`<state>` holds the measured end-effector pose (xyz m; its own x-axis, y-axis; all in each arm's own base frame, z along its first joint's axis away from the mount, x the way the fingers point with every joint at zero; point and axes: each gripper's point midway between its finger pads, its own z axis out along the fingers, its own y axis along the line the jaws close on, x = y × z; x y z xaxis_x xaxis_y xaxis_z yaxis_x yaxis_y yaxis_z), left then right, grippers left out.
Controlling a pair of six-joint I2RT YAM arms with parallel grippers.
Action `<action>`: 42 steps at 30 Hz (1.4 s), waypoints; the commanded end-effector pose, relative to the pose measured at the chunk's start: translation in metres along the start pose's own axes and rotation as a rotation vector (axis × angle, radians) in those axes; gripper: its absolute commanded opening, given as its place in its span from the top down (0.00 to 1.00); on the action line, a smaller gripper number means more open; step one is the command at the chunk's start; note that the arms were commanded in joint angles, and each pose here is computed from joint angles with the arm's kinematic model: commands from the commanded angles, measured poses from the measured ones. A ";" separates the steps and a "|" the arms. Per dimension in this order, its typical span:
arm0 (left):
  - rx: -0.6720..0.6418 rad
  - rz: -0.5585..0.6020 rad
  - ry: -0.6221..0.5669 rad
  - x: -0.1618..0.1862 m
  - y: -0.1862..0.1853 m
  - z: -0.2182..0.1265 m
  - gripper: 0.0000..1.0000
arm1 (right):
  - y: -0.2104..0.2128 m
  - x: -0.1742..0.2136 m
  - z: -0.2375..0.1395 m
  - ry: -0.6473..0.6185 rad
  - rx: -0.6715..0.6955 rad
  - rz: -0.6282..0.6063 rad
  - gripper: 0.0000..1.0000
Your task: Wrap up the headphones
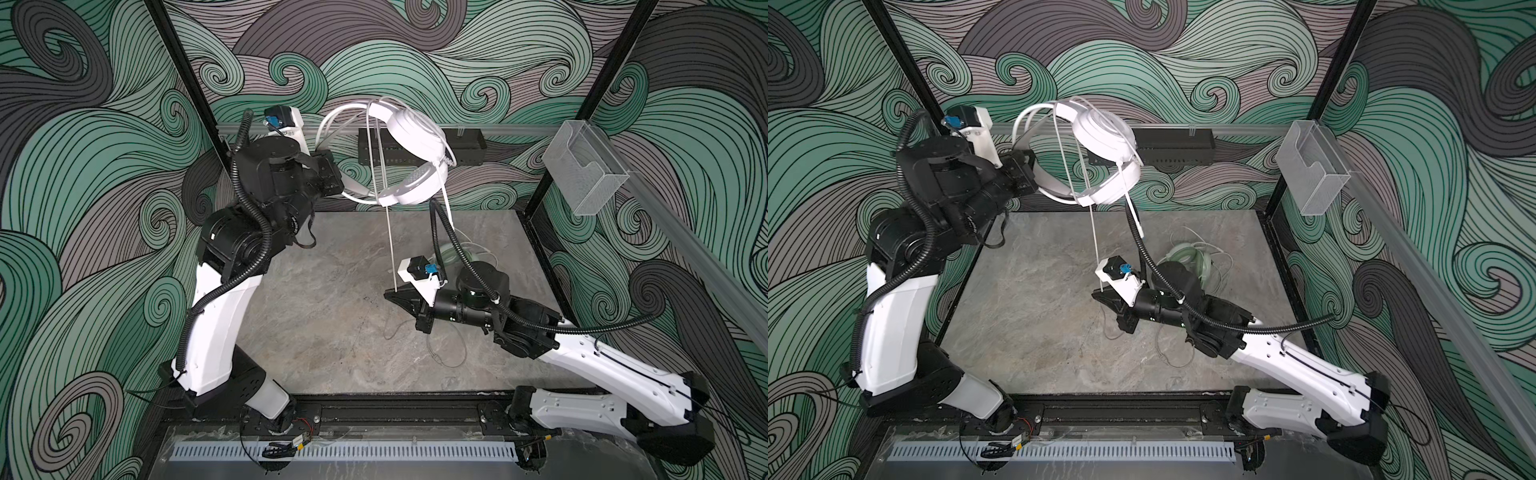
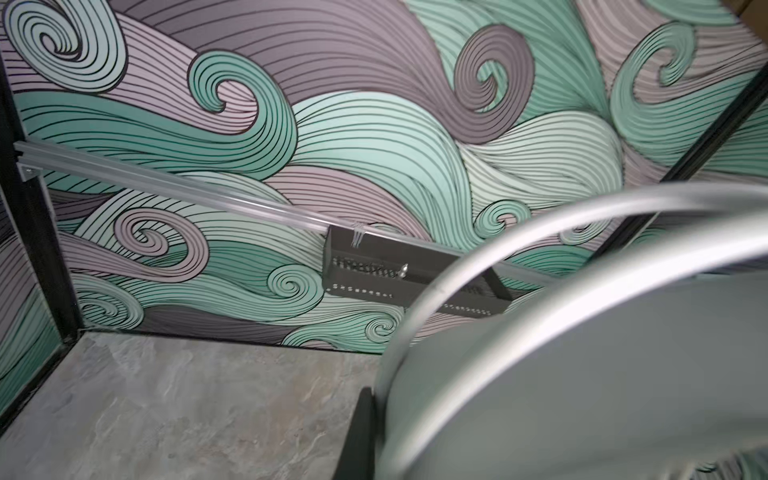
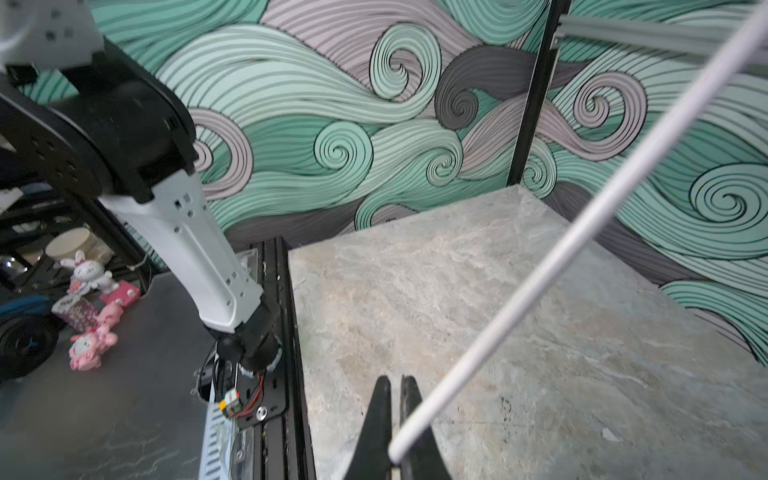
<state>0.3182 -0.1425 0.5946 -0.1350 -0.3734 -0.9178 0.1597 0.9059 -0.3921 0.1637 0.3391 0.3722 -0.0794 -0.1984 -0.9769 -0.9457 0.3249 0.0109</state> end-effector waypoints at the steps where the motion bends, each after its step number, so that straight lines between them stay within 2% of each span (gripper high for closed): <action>1: 0.089 -0.150 -0.086 -0.030 -0.016 -0.014 1.00 | 0.003 0.010 0.001 -0.004 -0.055 0.053 0.94; 8: 0.142 -0.172 -0.063 -0.029 -0.025 -0.024 1.00 | -0.019 0.015 0.008 -0.031 -0.059 0.120 0.90; 18: 0.152 -0.168 -0.040 -0.022 -0.029 -0.023 1.00 | -0.036 0.033 0.031 0.007 -0.046 0.129 0.83; 22: 0.157 -0.167 -0.046 -0.024 -0.030 -0.025 1.00 | -0.041 0.036 0.038 0.002 -0.040 0.150 0.72; 28: 0.157 -0.162 -0.037 -0.022 -0.030 -0.025 1.00 | -0.060 0.049 0.049 0.000 0.003 0.202 0.48; 31: 0.156 -0.162 -0.035 -0.021 -0.030 -0.025 1.00 | -0.077 0.056 0.055 -0.001 0.036 0.248 0.39; 37: 0.162 -0.159 -0.026 -0.019 -0.031 -0.023 1.00 | -0.119 0.070 0.063 -0.010 0.133 0.333 0.28; 42: 0.168 -0.160 -0.022 -0.019 -0.032 -0.025 1.00 | -0.118 0.081 0.075 0.008 0.063 0.325 0.23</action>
<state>0.3037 -0.1627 0.6009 -0.1898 -0.4346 -0.8804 0.2523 0.8450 -0.4715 0.2967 0.3462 0.2711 -0.3929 -0.0981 -0.9143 -0.8217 0.4840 0.3011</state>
